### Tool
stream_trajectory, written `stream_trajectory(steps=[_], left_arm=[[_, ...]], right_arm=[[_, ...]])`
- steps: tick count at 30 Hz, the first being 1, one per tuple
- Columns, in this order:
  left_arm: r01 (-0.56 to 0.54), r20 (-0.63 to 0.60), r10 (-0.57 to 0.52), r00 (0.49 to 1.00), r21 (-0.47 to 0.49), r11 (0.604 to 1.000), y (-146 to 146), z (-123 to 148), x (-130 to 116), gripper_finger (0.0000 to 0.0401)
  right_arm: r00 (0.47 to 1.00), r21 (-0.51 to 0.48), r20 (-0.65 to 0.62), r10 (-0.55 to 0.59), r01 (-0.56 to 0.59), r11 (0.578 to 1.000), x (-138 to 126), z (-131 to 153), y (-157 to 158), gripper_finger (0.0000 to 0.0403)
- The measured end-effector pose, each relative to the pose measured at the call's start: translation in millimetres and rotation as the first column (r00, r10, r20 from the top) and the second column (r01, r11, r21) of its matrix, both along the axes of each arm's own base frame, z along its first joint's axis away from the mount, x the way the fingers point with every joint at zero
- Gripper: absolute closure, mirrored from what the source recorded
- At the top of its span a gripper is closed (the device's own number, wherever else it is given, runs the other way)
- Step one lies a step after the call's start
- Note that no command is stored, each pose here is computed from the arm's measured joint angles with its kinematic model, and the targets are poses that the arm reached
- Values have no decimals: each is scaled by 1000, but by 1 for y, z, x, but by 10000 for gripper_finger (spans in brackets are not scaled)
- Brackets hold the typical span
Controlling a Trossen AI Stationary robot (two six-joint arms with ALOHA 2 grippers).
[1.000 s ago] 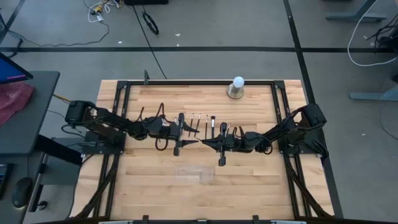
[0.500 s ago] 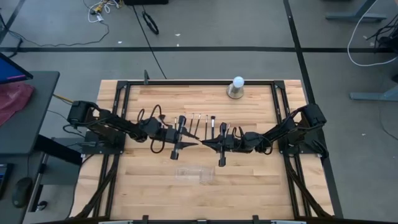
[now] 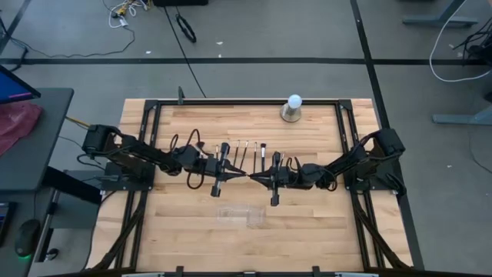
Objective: Put items in baskets/containers
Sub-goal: Put the black eyeshadow brush into the transparent organizer
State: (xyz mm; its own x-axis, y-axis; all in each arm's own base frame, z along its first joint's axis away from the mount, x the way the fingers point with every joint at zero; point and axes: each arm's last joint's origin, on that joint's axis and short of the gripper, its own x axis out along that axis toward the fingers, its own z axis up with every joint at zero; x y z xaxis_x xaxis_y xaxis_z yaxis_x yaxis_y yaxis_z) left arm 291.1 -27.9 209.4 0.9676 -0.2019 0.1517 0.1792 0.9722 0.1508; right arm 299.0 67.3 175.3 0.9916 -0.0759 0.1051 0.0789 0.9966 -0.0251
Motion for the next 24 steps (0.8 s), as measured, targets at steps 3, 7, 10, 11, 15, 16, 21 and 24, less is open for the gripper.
stream_trajectory(steps=[3, 7, 10, 11, 15, 16, 21, 24], left_arm=[[4, -37, -5, 999, -38, 999, -1, 9, -6, 391], [39, -156, -56, 986, -111, 993, -6, 35, -15, 390], [59, -296, -94, 950, -125, 990, -17, 58, -22, 391], [70, -348, -112, 931, -130, 989, -23, 65, -24, 391], [86, -511, -156, 845, -158, 984, -50, 92, -35, 387], [72, -534, -144, 833, -153, 986, -56, 97, -37, 386], [-45, -639, -79, 765, -175, 984, -73, 92, -49, 390], [-148, -668, -10, 744, -179, 973, -75, 77, -52, 388]], right_arm=[[998, -9, -47, -37, 37, 999, -4, 9, -2, 331], [982, -48, -166, -84, 77, 996, -15, 19, -4, 284], [968, -35, -240, -71, 65, 997, -25, 26, -3, 258], [961, -29, -267, -70, 64, 998, -28, 26, -3, 252], [949, -15, -310, -61, 60, 998, -31, 23, 0, 238], [947, -16, -315, -57, 54, 998, -30, 22, 1, 237], [941, -28, -333, -58, 51, 998, -27, 13, 2, 236], [941, -45, -333, -58, 46, 998, -25, 10, 2, 236]])
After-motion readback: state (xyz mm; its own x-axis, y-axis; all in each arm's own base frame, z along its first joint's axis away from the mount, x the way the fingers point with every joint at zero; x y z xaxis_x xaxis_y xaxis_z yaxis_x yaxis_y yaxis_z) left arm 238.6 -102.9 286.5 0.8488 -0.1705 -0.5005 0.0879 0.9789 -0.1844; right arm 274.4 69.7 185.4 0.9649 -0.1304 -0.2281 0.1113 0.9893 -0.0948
